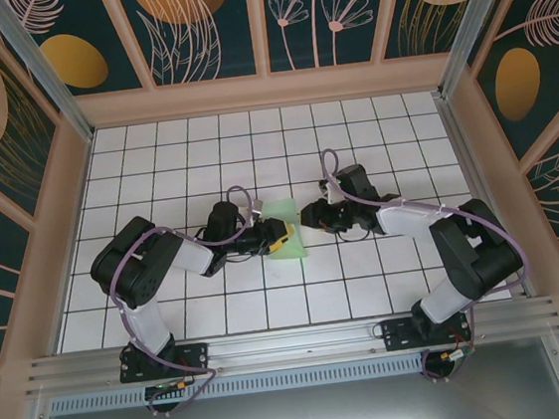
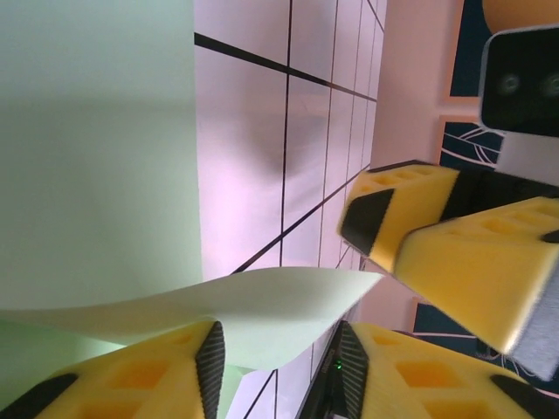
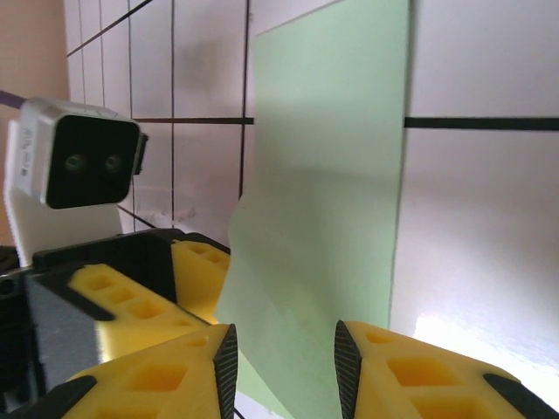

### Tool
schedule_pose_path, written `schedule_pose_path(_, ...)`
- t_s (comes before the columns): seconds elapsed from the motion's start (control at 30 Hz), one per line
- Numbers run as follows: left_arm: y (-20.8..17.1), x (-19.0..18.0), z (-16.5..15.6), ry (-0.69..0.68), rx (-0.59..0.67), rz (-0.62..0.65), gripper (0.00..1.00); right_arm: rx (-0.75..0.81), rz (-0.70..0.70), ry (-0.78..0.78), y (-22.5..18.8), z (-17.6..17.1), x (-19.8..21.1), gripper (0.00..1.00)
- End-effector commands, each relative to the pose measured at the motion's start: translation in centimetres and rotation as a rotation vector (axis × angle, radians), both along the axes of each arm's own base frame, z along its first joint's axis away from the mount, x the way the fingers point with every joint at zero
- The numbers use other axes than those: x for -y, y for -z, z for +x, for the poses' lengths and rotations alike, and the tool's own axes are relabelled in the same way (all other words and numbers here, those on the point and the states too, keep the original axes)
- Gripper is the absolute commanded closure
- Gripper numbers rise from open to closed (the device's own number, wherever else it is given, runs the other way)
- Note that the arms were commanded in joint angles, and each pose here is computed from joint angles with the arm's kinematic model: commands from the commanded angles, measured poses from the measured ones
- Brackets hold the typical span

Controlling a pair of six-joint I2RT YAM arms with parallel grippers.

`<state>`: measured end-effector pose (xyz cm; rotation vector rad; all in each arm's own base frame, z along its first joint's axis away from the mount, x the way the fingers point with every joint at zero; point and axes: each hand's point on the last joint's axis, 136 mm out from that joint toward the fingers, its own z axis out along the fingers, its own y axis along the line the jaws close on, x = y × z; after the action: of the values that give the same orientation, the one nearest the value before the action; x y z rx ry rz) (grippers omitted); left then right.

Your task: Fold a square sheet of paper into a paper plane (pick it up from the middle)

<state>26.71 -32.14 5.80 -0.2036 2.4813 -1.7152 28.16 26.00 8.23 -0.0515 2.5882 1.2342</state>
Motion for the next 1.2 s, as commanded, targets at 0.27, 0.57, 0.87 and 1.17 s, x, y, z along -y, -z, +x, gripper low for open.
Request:
schedule_pose_path(0.27,0.3,0.2,0.2,0.004,0.011,0.02,0.6,0.06,-0.02,-0.146,-0.8,0.4,-2.7,0.62)
schedule_pose_path(0.57,0.3,0.2,0.1,0.009,0.011,0.02,0.67,0.033,-0.055,-0.173,0.5,0.5,-3.2,0.75)
schedule_pose_path(0.87,0.3,0.2,0.1,0.008,0.01,0.022,0.68,0.023,-0.052,-0.187,0.6,0.2,-3.2,0.86)
schedule_pose_path(1.17,-1.5,-0.5,0.5,-0.004,0.07,0.025,0.66,-0.003,-0.036,-0.224,1.1,-1.4,-3.7,0.99)
